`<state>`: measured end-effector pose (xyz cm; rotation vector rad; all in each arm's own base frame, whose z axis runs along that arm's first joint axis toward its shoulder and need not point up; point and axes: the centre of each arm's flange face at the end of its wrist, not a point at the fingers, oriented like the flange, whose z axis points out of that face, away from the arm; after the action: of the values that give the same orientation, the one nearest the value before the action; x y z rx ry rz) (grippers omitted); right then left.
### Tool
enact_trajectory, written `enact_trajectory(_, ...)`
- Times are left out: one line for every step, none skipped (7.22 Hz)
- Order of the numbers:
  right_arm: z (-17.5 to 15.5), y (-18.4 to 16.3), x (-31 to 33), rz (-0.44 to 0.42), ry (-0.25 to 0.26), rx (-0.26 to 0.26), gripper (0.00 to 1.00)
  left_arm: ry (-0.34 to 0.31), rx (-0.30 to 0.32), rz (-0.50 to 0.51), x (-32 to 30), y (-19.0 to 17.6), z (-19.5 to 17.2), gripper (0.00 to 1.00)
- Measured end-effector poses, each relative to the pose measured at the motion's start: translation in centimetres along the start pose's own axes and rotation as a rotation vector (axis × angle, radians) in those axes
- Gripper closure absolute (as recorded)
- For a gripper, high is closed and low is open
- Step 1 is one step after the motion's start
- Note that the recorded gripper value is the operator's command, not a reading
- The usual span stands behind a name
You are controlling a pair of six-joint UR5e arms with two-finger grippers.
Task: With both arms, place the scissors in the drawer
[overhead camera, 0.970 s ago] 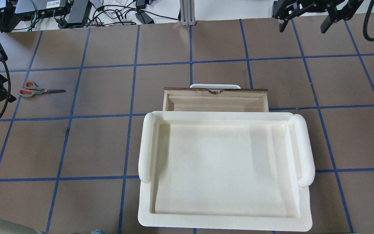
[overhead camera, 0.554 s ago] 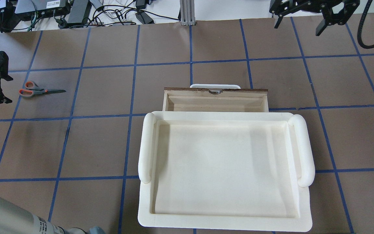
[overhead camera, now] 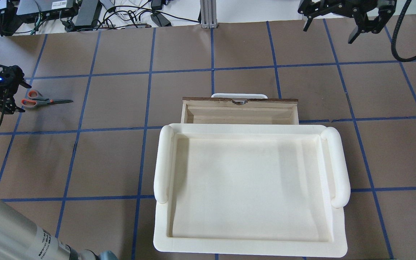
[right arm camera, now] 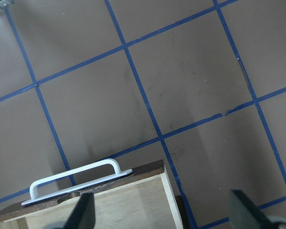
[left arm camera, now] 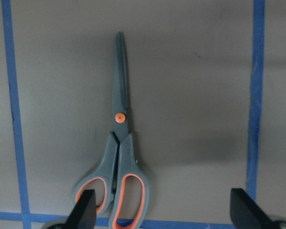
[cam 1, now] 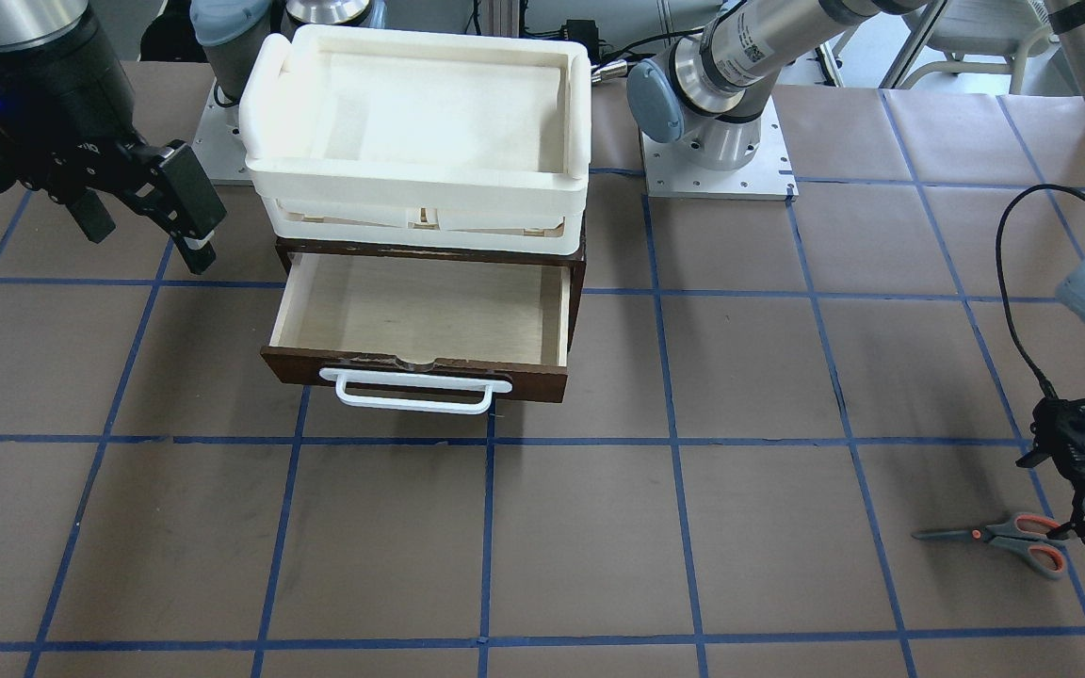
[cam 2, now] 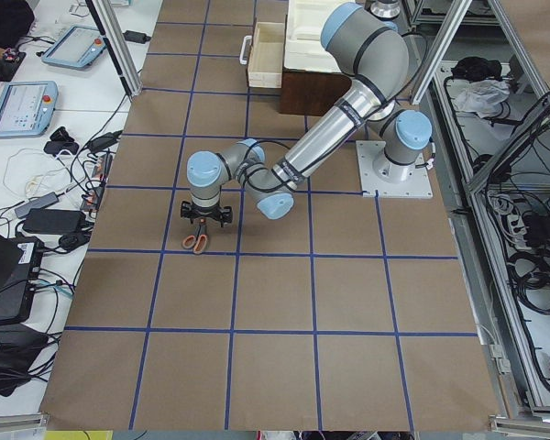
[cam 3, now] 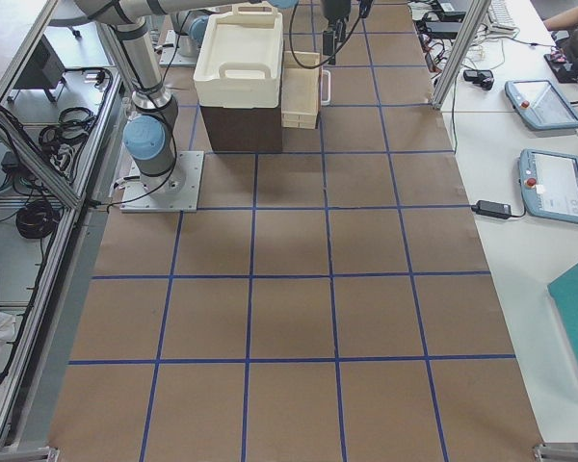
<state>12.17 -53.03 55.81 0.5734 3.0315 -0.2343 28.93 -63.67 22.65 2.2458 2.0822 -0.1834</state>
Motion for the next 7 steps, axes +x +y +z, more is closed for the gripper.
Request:
enact_trajectory(0.1, 0.0, -0.1, 0.002, -0.002, 0.006, 0.00, 0.005, 0.007, 0.009, -0.7, 0.5, 0.7, 0.02)
enact_trajectory(0.1, 0.0, -0.1, 0.002, -0.005, 0.013, 0.00, 0.019, 0.018, 0.006, -1.0, 0.6, 1.6, 0.02)
enact_trajectory(0.1, -0.1, -0.2, 0.001, -0.008, 0.016, 0.00, 0.034, 0.023, -0.001, -1.2, 0.4, 2.4, 0.02)
enact_trajectory(0.1, 0.0, -0.2, 0.001, -0.008, 0.016, 0.00, 0.048, 0.021, -0.013, -1.3, 0.1, 2.9, 0.02)
enact_trajectory(0.1, 0.0, -0.2, 0.001, -0.009, 0.017, 0.00, 0.062, 0.018, -0.024, -1.4, 0.0, 3.6, 0.02)
enact_trajectory(0.1, -0.1, -0.3, 0.001, -0.009, 0.017, 0.00, 0.073, 0.019, -0.031, -1.4, -0.2, 4.2, 0.02)
enact_trajectory(0.1, -0.1, -0.3, 0.001, -0.010, 0.017, 0.00, 0.086, 0.016, -0.034, -1.5, -0.5, 4.8, 0.02)
